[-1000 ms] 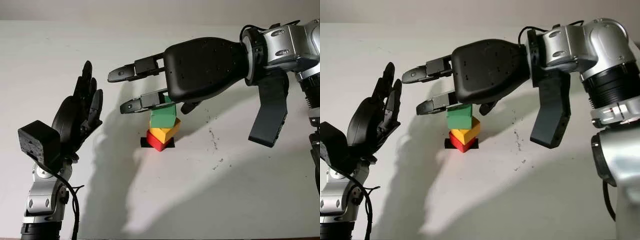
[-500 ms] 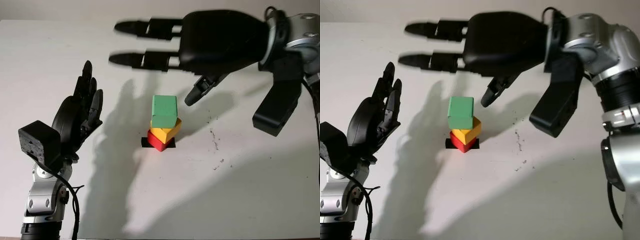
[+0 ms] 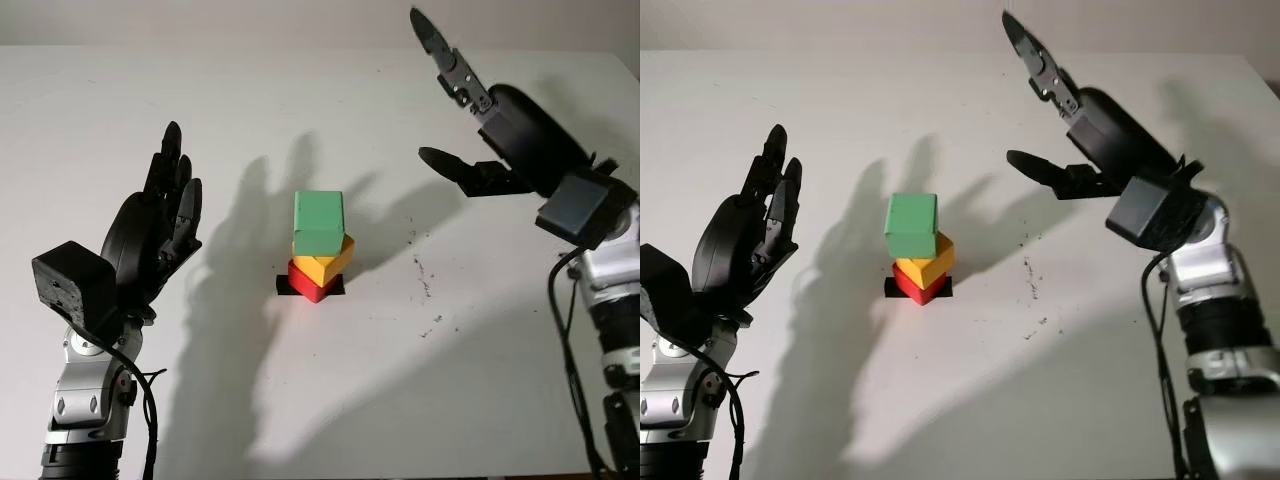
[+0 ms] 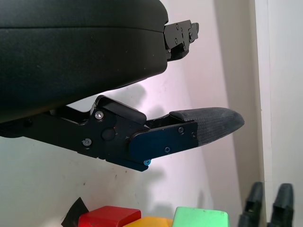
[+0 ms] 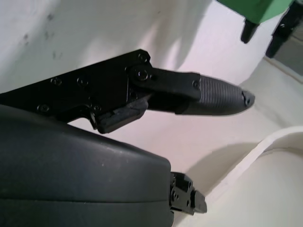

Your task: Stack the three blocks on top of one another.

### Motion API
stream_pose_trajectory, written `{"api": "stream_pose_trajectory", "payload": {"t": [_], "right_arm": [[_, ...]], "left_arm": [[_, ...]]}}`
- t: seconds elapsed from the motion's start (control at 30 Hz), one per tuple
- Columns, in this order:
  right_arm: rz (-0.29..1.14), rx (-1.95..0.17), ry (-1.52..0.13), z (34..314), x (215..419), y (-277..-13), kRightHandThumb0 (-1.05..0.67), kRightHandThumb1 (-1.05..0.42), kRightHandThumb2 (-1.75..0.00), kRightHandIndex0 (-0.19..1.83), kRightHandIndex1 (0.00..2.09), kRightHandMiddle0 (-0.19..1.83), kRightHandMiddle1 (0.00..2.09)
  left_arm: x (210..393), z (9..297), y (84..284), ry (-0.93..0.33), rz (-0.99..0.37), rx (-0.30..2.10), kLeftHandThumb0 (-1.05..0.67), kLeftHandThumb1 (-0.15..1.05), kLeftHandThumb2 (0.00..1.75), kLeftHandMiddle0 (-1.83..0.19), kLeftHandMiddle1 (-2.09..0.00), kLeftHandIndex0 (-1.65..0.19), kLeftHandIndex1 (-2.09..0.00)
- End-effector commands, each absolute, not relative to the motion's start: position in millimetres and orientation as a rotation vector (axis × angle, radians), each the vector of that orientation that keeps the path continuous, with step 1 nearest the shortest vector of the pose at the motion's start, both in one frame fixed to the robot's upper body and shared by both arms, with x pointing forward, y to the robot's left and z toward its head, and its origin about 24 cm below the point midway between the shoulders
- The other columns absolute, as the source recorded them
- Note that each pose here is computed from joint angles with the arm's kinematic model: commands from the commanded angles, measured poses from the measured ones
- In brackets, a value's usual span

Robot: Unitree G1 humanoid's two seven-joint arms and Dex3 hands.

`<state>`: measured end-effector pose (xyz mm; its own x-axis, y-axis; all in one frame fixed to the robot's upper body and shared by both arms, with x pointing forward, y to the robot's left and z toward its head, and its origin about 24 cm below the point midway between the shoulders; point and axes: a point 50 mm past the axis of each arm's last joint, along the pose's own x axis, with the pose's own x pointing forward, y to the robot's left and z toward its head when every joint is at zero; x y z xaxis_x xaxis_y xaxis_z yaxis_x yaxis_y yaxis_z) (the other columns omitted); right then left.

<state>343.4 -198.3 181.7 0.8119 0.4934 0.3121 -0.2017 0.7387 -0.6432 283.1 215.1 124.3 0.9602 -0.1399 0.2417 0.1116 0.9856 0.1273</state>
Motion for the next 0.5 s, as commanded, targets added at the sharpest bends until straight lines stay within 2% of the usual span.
{"api": "stream_pose_trajectory", "payload": {"t": [0.0,0.2,0.47], "right_arm": [[0.355,-0.532,-0.462,175.4,338.7,-194.5,-0.81,-1.05,-0.73,-0.19,0.00,-0.19,0.00],[0.241,-0.150,-0.352,153.3,332.5,-172.5,-0.77,-1.05,-0.73,-0.19,0.00,-0.19,0.00],[0.148,0.036,-0.284,140.4,333.2,-161.1,-0.76,-1.05,-0.77,-0.19,0.00,-0.19,0.00]], "left_arm": [[284.0,125.0,218.4,-0.258,-0.123,0.115,-0.81,1.05,0.63,0.19,0.00,0.19,0.00],[286.1,121.6,218.7,-0.246,-0.130,0.102,-0.81,1.05,0.64,0.19,0.00,0.19,0.00],[288.2,115.2,217.1,-0.254,-0.131,0.096,-0.83,1.05,0.64,0.19,0.00,0.19,0.00]]}}
